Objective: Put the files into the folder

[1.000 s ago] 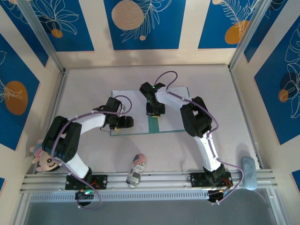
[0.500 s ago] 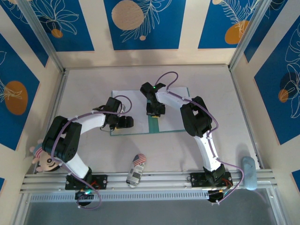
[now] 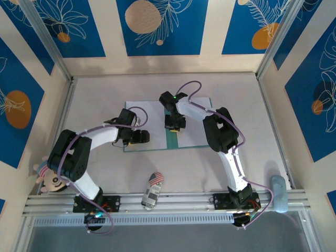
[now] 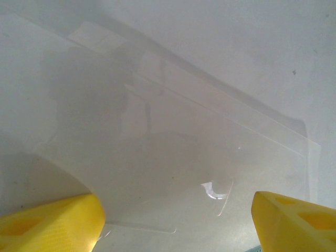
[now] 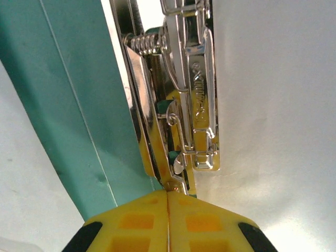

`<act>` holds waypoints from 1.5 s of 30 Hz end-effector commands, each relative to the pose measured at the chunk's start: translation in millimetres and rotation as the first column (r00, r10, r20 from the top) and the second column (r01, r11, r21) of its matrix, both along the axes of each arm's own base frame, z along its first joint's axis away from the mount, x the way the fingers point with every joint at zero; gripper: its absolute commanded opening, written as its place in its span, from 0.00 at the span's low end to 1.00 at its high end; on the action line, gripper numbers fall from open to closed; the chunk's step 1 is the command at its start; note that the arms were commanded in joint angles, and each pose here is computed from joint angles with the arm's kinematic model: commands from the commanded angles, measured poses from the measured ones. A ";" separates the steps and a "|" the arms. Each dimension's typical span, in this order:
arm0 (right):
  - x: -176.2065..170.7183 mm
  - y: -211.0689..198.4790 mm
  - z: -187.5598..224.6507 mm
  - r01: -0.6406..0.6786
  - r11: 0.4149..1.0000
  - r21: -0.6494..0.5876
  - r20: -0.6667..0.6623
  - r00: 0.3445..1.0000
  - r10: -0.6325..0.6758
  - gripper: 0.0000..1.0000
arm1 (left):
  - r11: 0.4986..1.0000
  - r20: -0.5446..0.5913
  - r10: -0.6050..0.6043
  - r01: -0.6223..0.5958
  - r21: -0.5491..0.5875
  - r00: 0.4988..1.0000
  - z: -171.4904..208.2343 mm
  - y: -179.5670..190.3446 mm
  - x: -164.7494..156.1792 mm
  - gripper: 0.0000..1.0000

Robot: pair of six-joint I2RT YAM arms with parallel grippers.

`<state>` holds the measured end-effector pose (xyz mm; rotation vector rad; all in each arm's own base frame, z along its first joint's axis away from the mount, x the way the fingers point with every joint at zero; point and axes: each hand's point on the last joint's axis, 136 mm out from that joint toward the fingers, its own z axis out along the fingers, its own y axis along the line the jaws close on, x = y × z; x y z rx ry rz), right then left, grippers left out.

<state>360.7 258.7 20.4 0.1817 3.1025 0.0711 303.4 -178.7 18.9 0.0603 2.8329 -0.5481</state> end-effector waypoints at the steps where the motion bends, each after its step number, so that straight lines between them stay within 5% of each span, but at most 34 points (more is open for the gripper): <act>1: -15.0 -21.6 -38.7 0.018 0.997 -0.070 -0.098 0.995 -0.025 0.09 | 0.992 -0.324 0.021 0.021 0.124 0.946 -54.8 31.1 -76.9 0.80; 29: 9.2 -11.0 26.6 -0.015 1.000 -0.023 0.024 1.000 0.016 0.10 | 0.991 -0.335 0.029 0.018 0.135 0.942 -56.8 32.2 -76.9 0.79; 45: 13.1 2.1 103.9 -0.066 0.994 0.087 0.156 0.986 0.052 0.30 | 0.990 -0.332 0.032 0.016 0.141 0.943 -55.4 31.6 -72.6 0.79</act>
